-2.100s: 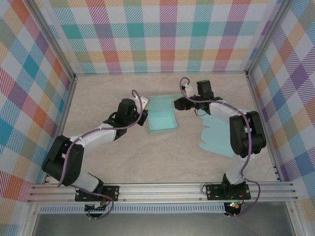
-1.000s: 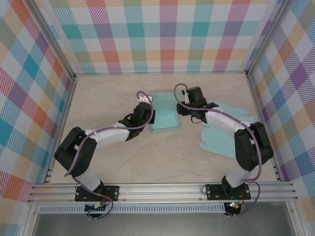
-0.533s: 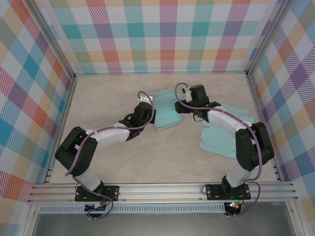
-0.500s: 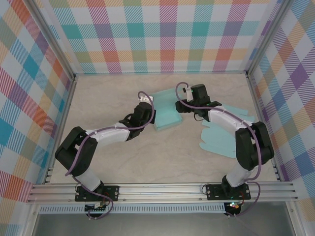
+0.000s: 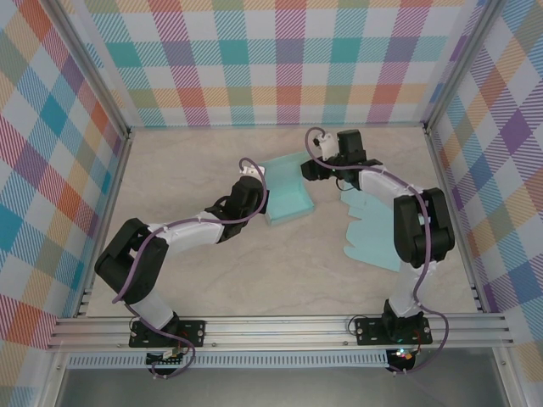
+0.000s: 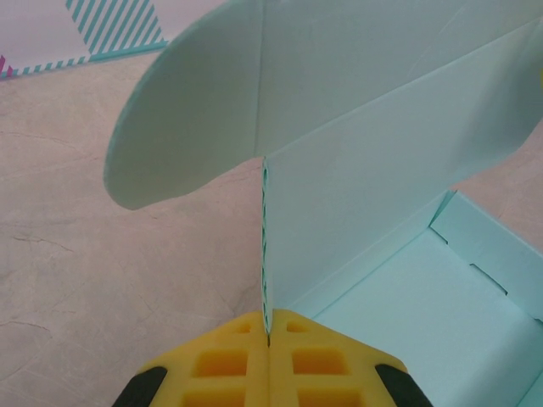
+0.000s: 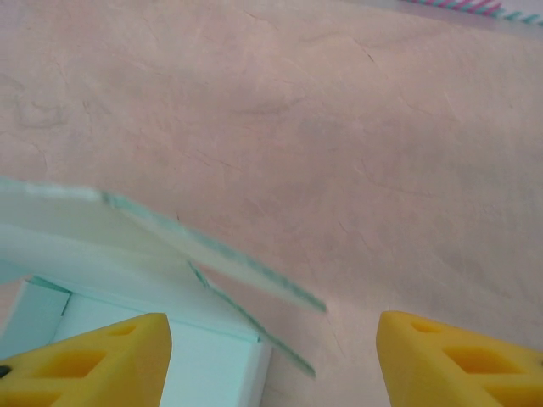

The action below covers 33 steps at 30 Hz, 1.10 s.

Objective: Fold the paper box

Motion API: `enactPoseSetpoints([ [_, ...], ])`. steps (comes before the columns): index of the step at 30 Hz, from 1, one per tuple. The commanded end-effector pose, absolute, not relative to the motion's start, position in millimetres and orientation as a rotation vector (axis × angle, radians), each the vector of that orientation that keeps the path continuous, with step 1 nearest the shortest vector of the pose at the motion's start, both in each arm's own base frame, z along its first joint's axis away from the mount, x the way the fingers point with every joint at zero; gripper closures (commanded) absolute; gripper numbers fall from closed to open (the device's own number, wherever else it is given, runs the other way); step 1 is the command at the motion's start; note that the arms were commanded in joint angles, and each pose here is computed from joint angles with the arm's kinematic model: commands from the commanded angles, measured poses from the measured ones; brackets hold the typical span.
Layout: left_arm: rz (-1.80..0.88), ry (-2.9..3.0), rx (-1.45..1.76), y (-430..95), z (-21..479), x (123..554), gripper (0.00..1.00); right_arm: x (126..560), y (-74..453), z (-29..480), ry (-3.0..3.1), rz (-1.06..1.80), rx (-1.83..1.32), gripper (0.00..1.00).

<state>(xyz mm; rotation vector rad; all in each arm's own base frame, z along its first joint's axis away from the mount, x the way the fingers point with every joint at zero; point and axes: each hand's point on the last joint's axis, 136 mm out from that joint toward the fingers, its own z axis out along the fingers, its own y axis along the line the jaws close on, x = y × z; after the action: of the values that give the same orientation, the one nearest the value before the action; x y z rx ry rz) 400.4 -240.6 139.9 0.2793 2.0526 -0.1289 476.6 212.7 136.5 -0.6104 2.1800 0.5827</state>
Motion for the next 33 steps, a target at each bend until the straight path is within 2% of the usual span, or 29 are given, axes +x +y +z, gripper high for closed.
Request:
enactPoseSetpoints([
  [1,-0.144,2.032,0.306,-249.9,149.8,403.6,1.00,478.0,222.2,142.6,2.147,0.635,-0.697,0.37],
  [14,-0.145,2.040,0.268,-251.0,148.3,408.8,1.00,465.6,215.2,135.6,2.216,0.630,-0.639,0.56],
  [19,-0.146,2.055,0.220,-250.0,145.0,412.0,1.00,460.4,209.4,131.8,2.264,0.620,-0.544,0.69],
  [33,-0.197,2.060,0.035,-258.1,147.3,422.3,1.00,446.4,241.6,137.0,2.291,0.556,-0.433,0.92],
])
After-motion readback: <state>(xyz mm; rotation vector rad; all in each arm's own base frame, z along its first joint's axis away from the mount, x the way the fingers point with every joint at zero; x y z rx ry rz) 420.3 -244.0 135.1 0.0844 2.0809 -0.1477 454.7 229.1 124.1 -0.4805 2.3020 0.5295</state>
